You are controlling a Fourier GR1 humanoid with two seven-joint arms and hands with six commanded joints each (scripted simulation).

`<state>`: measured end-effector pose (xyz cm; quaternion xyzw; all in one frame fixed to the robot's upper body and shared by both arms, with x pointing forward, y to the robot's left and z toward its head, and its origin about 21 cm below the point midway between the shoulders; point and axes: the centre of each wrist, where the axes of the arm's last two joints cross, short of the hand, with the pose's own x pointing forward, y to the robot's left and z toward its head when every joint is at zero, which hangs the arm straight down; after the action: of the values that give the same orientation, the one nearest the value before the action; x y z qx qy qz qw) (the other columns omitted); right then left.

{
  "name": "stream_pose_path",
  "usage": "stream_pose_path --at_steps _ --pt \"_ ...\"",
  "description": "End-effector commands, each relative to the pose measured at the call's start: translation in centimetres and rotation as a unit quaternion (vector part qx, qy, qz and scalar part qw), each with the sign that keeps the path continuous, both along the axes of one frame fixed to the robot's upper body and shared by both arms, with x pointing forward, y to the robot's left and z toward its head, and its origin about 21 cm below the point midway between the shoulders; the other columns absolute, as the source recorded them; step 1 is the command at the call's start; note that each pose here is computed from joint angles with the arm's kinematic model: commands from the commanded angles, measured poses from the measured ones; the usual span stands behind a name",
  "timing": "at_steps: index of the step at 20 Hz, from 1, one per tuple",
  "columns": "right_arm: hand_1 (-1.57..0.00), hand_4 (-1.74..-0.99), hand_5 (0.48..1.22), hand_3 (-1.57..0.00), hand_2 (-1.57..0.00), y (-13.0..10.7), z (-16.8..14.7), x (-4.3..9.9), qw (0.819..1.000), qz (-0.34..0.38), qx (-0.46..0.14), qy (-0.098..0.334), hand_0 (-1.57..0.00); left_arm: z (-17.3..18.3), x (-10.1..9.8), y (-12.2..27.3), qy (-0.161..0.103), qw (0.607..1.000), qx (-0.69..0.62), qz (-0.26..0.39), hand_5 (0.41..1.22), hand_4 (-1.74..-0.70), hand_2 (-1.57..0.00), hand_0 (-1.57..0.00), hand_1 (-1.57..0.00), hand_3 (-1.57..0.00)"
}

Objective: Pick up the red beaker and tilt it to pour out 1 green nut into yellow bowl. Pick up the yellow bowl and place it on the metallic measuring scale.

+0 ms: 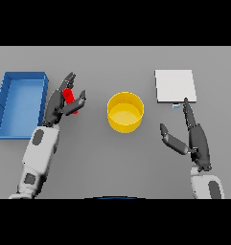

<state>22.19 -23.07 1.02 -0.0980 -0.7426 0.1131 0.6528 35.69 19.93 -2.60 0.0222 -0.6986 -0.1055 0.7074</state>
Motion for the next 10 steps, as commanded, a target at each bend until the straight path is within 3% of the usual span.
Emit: stream_pose_path --at_steps 1,3,5,6,9,10 --pt "0.0 -1.258 0.644 0.0 0.0 -0.1 0.1 -0.1 1.0 -0.002 -0.002 -0.004 0.0 0.1 0.2 -0.1 0.004 1.0 -0.009 0.009 0.783 -1.45 -0.36 -0.29 -0.33 -0.29" --pt "0.0 -1.255 0.644 0.0 0.0 -0.4 -0.2 -0.1 1.0 -0.007 -0.001 0.005 0.0 -0.1 0.2 -0.3 0.009 1.0 0.003 0.019 0.941 -1.5 -0.73 -0.66 -0.7 -0.72" --pt "0.0 -1.254 0.645 0.0 0.0 -0.5 -0.1 -0.2 1.0 -0.005 0.004 -0.001 0.0 0.1 0.5 -0.2 0.016 0.999 0.021 0.018 1.042 -1.57 -1.03 -0.99 -1.01 -0.93" --pt "0.0 -1.252 0.644 0.0 0.0 -0.3 -0.1 -0.2 1.0 -0.005 0.004 -0.002 0.0 0.3 0.6 -0.4 0.011 1.0 0.024 0.011 1.078 -1.6 -1.14 -1.11 -1.12 -0.97" --pt "0.0 -1.259 0.646 0.0 0.0 0.0 -0.2 -0.2 1.0 -0.002 0.012 0.002 0.0 0.1 0.5 -1.1 0.022 0.999 0.027 -0.001 1.148 -1.52 -1.35 -1.33 -1.34 -1.27" --pt "0.0 -1.257 0.645 0.0 0.0 -0.1 -0.4 -0.3 1.0 -0.004 0.011 0.001 0.0 -0.2 0.2 -1.1 0.012 1.0 0.027 -0.002 1.162 -1.51 -1.4 -1.38 -1.39 -1.33"
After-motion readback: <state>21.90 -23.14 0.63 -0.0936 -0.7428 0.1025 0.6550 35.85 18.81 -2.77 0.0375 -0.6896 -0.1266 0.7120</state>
